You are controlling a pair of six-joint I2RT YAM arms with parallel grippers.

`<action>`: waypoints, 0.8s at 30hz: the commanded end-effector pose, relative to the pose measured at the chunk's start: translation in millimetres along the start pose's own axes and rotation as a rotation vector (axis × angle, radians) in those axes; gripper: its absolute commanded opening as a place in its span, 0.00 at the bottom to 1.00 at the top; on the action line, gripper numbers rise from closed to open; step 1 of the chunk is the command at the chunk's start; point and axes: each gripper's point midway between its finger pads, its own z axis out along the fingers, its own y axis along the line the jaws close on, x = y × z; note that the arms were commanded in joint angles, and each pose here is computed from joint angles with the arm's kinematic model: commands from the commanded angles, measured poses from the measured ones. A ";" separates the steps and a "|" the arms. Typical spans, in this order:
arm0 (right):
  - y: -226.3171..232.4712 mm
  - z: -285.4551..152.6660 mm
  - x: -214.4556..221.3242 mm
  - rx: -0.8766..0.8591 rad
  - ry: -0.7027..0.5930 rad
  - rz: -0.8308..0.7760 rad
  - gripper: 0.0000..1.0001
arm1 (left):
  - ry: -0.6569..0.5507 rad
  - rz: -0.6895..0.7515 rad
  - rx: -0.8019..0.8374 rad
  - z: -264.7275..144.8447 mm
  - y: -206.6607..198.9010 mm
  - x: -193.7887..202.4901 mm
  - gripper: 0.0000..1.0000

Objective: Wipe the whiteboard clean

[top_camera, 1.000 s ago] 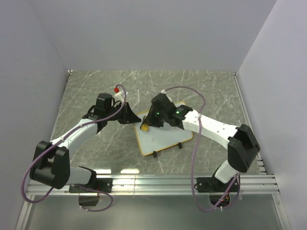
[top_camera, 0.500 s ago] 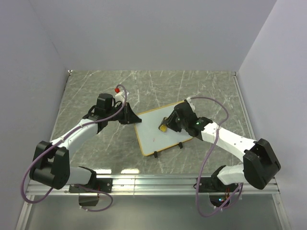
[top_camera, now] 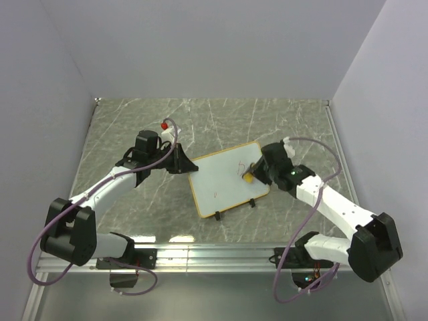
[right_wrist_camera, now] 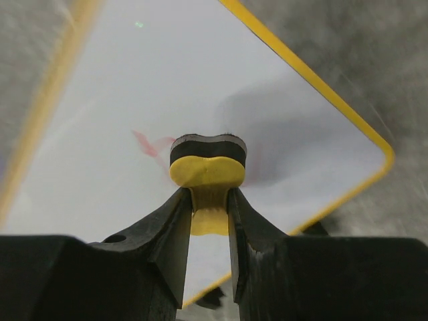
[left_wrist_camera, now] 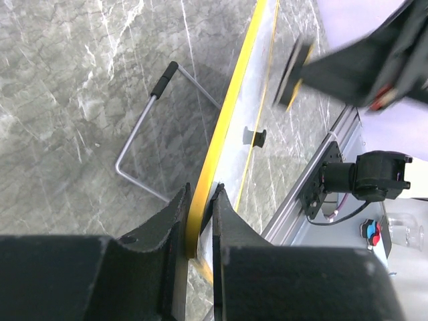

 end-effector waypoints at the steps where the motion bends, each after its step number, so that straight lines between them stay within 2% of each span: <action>1: 63.6 -15.9 -54.2 -0.140 -0.113 -0.008 0.00 | 0.086 -0.002 -0.257 2.7 56.7 33.7 0.00; 6: 100.3 -8.2 -79.4 -0.188 -0.124 -0.005 0.00 | 0.099 0.006 -0.264 5.0 57.0 37.4 0.00; 9: 100.7 9.6 -72.5 -0.168 -0.085 -0.004 0.00 | 0.099 0.005 -0.266 4.8 56.5 37.2 0.00; 12: 85.3 26.1 -54.9 -0.133 -0.034 0.015 0.00 | 0.098 0.005 -0.268 4.5 56.5 37.1 0.00; 15: 44.7 37.3 -23.1 -0.071 0.030 0.041 0.00 | 0.098 0.007 -0.271 4.2 56.5 36.8 0.00; 20: 3.2 24.3 4.7 -0.048 0.066 0.078 0.00 | 0.096 0.006 -0.275 4.2 57.6 36.3 0.00; 24: -47.1 19.7 35.8 0.021 0.107 0.087 0.00 | 0.105 0.005 -0.278 5.4 59.8 38.2 0.00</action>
